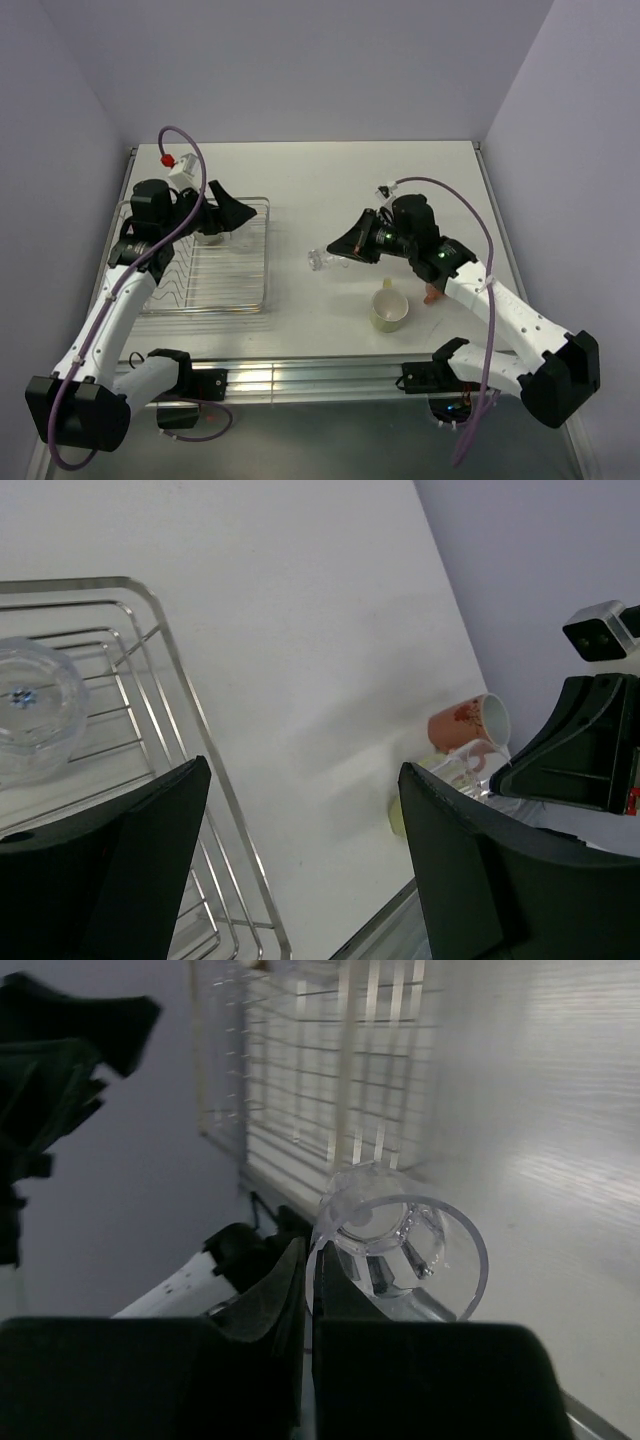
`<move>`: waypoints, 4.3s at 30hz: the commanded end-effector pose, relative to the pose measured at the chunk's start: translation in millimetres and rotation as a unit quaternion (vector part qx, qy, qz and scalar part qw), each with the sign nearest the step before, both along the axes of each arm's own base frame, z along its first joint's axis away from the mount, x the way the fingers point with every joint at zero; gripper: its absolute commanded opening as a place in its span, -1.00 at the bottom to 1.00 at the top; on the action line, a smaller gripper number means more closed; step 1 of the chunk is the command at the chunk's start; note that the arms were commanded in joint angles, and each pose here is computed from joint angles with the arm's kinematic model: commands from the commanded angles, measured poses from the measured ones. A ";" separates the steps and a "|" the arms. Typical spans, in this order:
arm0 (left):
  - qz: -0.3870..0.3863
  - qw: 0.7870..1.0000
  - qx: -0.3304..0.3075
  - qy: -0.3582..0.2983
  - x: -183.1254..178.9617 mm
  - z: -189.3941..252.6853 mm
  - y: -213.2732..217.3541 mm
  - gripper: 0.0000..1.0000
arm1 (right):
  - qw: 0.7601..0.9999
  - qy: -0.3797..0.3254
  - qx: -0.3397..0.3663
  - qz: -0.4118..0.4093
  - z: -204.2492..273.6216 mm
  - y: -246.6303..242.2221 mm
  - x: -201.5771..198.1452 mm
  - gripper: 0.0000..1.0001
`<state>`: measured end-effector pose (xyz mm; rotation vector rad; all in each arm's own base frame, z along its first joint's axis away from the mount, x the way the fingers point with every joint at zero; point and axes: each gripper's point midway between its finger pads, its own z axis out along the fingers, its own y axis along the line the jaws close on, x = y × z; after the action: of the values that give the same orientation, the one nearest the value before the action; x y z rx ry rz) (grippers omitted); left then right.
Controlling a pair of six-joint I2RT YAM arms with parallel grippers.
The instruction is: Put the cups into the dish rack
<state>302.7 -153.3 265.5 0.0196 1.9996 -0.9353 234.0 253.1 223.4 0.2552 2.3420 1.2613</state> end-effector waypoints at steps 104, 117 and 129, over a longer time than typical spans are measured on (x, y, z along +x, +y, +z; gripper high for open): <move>-0.187 0.954 -0.205 -0.111 -43.7 117.6 -72.7 -1.00 | 0.937 -0.216 0.241 0.131 166.1 94.0 32.6 -0.49; -0.070 0.990 -0.083 -0.087 -37.9 111.1 -38.9 -1.00 | 0.960 -0.237 0.149 0.011 152.8 57.0 64.3 0.00; 0.344 0.918 0.184 0.067 -33.6 39.3 130.4 -1.00 | 0.964 -0.257 -0.020 -0.061 129.1 -0.4 119.0 0.03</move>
<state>282.8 -85.6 342.3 -0.3511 1.9641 -0.4924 343.4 271.0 342.4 0.0894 1.8933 1.2036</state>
